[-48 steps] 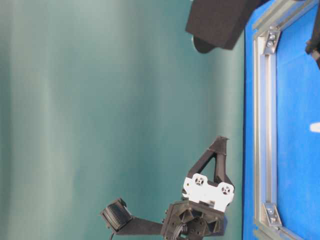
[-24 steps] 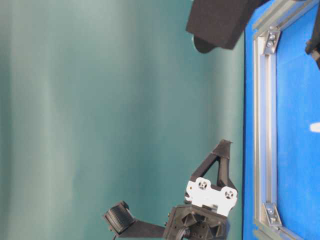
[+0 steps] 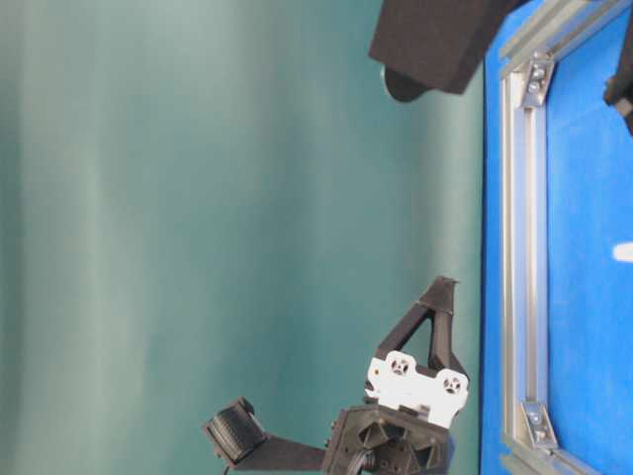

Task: Insert the wire through the string loop located in the center.

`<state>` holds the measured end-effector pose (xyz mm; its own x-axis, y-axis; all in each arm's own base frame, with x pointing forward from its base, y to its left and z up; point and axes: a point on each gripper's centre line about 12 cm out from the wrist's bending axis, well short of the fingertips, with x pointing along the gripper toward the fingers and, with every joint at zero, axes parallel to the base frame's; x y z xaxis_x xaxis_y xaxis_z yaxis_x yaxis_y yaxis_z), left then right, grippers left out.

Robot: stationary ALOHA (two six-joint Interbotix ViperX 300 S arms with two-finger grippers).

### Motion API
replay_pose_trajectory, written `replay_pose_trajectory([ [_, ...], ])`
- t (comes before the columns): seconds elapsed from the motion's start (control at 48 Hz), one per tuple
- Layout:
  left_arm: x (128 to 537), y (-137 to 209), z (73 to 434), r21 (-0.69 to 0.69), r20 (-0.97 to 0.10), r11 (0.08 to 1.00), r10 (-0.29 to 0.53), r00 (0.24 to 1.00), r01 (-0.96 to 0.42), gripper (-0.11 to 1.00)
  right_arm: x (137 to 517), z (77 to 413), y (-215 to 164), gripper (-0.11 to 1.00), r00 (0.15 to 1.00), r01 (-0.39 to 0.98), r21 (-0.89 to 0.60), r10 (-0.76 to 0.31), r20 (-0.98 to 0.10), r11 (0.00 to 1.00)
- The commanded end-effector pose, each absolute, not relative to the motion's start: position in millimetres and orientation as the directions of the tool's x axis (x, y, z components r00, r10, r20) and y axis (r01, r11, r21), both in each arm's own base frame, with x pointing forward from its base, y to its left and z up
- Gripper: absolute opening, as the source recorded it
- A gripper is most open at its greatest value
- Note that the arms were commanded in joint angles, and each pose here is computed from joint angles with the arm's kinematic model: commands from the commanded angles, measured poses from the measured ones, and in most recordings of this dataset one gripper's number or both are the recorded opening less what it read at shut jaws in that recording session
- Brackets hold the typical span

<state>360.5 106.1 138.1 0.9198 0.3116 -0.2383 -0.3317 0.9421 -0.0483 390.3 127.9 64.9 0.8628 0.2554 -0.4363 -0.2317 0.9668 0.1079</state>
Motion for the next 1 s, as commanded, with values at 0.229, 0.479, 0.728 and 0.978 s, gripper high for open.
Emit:
replay_pose_trajectory([
  [0.229, 364, 107, 154, -0.050, -0.190, 0.943, 0.315, 0.930, -0.330, 0.00, 393, 112, 130, -0.03, 0.884, -0.247, 0.106, 0.269, -0.382, 0.963],
  [0.479, 364, 107, 154, -0.051, -0.190, 0.943, 0.314, 0.930, -0.329, 0.00, 389, 142, 129, -0.03, 0.886, -0.257, 0.096, 0.274, -0.373, 0.962],
  [0.728, 364, 108, 154, -0.052, -0.189, 0.943, 0.315, 0.930, -0.330, 0.00, 388, 141, 129, -0.03, 0.883, -0.256, 0.096, 0.273, -0.382, 0.962],
  [0.978, 364, 108, 154, -0.052, -0.189, 0.943, 0.315, 0.930, -0.330, 0.00, 388, 141, 130, -0.03, 0.882, -0.258, 0.096, 0.275, -0.383, 0.961],
])
